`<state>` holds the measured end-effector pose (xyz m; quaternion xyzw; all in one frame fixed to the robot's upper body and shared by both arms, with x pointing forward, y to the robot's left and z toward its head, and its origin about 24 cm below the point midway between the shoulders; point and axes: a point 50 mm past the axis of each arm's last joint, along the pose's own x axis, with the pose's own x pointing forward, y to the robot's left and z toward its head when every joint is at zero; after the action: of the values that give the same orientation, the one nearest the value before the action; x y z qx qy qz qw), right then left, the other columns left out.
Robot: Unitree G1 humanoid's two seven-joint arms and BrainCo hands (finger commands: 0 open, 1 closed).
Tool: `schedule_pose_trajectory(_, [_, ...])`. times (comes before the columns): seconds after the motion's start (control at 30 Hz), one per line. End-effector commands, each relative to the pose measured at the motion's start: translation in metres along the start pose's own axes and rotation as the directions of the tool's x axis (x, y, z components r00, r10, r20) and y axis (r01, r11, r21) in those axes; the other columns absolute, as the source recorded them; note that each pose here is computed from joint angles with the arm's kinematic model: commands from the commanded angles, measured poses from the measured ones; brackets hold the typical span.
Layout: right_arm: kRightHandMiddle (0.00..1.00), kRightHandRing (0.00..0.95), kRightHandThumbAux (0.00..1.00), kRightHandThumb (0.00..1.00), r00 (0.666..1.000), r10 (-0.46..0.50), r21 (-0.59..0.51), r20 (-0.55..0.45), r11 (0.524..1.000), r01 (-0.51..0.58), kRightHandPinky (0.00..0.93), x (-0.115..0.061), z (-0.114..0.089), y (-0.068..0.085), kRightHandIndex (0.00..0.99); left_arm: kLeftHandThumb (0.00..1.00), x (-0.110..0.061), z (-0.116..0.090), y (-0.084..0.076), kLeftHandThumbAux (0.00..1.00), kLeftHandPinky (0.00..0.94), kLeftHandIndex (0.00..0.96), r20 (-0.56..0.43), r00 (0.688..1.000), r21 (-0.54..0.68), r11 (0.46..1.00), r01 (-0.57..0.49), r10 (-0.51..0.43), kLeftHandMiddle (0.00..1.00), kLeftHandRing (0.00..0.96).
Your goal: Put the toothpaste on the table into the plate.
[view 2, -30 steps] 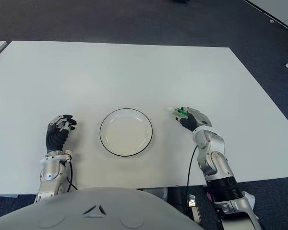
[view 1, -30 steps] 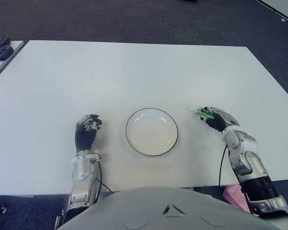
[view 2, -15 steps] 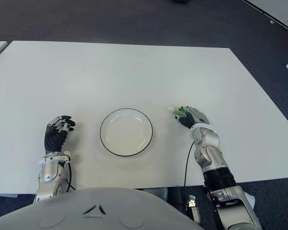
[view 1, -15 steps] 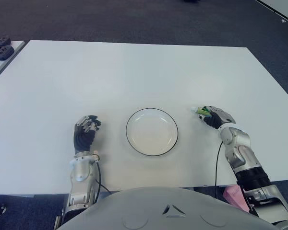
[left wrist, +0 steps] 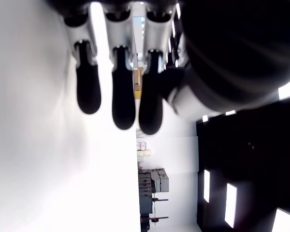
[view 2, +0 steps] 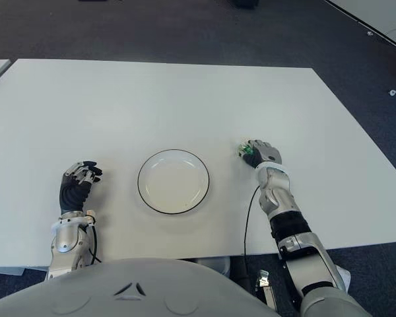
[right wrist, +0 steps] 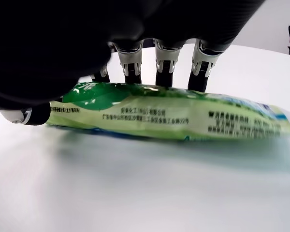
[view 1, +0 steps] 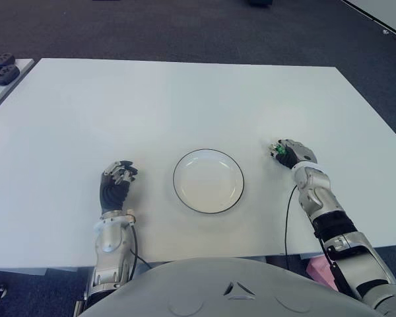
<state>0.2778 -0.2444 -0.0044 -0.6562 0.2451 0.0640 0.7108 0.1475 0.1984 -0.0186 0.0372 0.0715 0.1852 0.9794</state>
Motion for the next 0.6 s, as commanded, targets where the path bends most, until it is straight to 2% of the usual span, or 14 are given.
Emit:
schedule_pose_trajectory(0.03, [0.000,0.000,0.148,0.545,0.965,0.250,0.008,-0.082,0.968,-0.250,0.000,-0.005,-0.007,0.064,0.000,0.709,-0.004,-0.007,0.005,0.720,0.501,0.431,-0.054,0.999,0.002,1.000,0.004,-0.004,0.538,0.517])
schedule_pose_trajectory(0.43, [0.000,0.000,0.162,0.553,0.971,0.218,-0.021,-0.098,0.975,-0.221,0.000,-0.003,-0.005,0.075,0.000,0.709,-0.005,-0.006,0.006,0.719,0.497,0.431,-0.060,0.998,0.002,1.000,0.000,0.000,0.540,0.517])
schedule_pose_trajectory(0.6, [0.000,0.000,0.204,0.571,0.977,0.186,-0.035,-0.103,0.981,-0.190,0.000,-0.003,-0.004,0.077,0.000,0.708,-0.005,-0.005,0.006,0.719,0.489,0.431,-0.065,0.998,0.008,1.000,-0.005,0.005,0.541,0.515])
